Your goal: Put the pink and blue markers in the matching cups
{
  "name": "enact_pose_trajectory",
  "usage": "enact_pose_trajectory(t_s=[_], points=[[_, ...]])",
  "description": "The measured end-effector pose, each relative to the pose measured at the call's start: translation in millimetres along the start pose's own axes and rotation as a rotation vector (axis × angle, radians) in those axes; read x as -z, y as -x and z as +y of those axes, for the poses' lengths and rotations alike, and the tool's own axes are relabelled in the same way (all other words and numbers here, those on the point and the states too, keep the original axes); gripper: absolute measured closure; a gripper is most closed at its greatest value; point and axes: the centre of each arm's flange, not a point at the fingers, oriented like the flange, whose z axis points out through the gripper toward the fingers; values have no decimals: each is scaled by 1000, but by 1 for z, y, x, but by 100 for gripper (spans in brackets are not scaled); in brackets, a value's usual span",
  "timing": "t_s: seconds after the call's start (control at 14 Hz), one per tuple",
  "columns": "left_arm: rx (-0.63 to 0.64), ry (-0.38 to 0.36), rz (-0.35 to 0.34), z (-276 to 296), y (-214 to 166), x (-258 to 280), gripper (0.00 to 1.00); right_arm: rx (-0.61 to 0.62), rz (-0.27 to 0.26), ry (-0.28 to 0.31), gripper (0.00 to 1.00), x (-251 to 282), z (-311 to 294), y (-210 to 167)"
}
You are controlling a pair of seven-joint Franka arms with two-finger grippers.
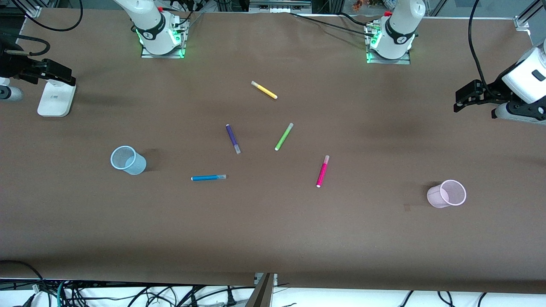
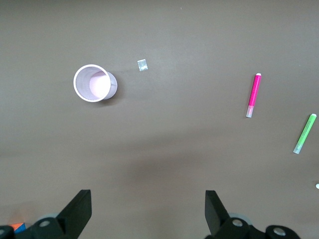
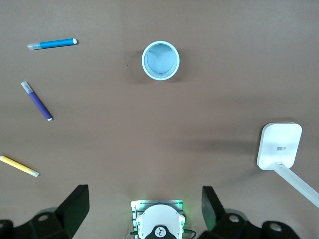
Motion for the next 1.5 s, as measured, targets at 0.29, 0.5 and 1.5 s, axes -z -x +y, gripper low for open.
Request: enact_pose_trajectory(t_s=[0.29, 0.5, 1.5], points=[[0, 0, 0, 0, 0, 0, 0, -3, 0, -1, 0, 0, 2, 0], [0, 0, 0, 0, 0, 0, 0, -14, -4, -3, 0, -2, 8, -2], [-1, 0, 1, 1, 0, 0, 0, 1, -44, -7, 0, -30, -2, -28]])
